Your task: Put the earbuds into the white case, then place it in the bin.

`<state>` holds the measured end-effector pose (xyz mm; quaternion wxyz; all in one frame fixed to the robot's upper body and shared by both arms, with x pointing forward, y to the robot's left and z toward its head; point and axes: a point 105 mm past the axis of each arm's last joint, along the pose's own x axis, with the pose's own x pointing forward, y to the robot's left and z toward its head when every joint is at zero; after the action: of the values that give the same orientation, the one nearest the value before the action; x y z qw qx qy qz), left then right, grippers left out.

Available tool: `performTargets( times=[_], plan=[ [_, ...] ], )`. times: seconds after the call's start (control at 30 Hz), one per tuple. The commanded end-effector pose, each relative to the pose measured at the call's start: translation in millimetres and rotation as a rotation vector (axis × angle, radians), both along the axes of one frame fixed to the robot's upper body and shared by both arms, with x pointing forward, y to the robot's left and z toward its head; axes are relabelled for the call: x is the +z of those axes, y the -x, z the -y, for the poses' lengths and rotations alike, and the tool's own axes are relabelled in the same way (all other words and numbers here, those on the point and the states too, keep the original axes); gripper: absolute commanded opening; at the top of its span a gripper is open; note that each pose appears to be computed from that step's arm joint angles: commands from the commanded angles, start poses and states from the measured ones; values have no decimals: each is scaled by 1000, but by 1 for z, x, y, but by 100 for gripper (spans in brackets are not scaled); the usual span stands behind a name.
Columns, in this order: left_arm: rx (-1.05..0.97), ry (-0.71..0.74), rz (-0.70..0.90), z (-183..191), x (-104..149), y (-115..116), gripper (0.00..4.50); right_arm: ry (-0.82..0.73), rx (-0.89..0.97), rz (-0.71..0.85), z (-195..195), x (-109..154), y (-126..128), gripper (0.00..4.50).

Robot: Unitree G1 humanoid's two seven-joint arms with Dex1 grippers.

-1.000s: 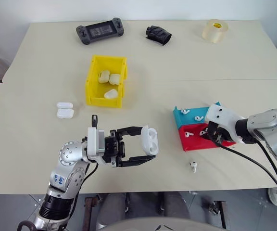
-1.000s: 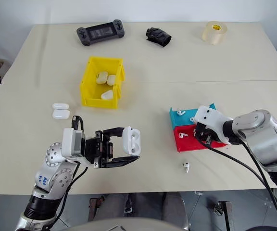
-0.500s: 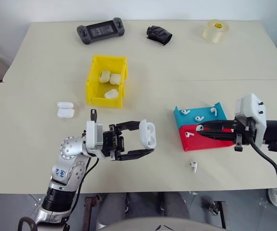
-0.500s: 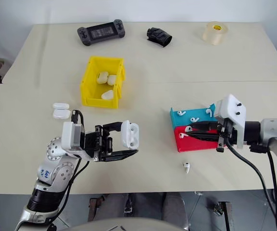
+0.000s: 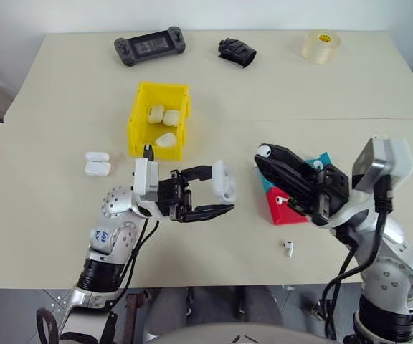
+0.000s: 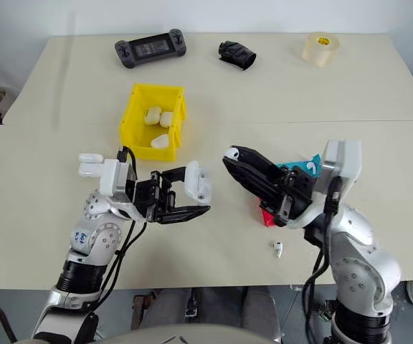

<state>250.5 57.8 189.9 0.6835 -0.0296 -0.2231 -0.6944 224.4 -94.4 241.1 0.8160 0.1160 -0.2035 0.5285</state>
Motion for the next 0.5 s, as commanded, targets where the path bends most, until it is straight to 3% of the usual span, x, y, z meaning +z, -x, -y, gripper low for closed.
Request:
performTargets(
  times=[0.03,0.5],
  plan=[
    [-36,37,1,4,9,3,275,-22,-1,94,-12,4,6,60],
    [-37,62,-6,6,17,3,275,-58,-80,140,-17,-16,-9,60]
  ],
)
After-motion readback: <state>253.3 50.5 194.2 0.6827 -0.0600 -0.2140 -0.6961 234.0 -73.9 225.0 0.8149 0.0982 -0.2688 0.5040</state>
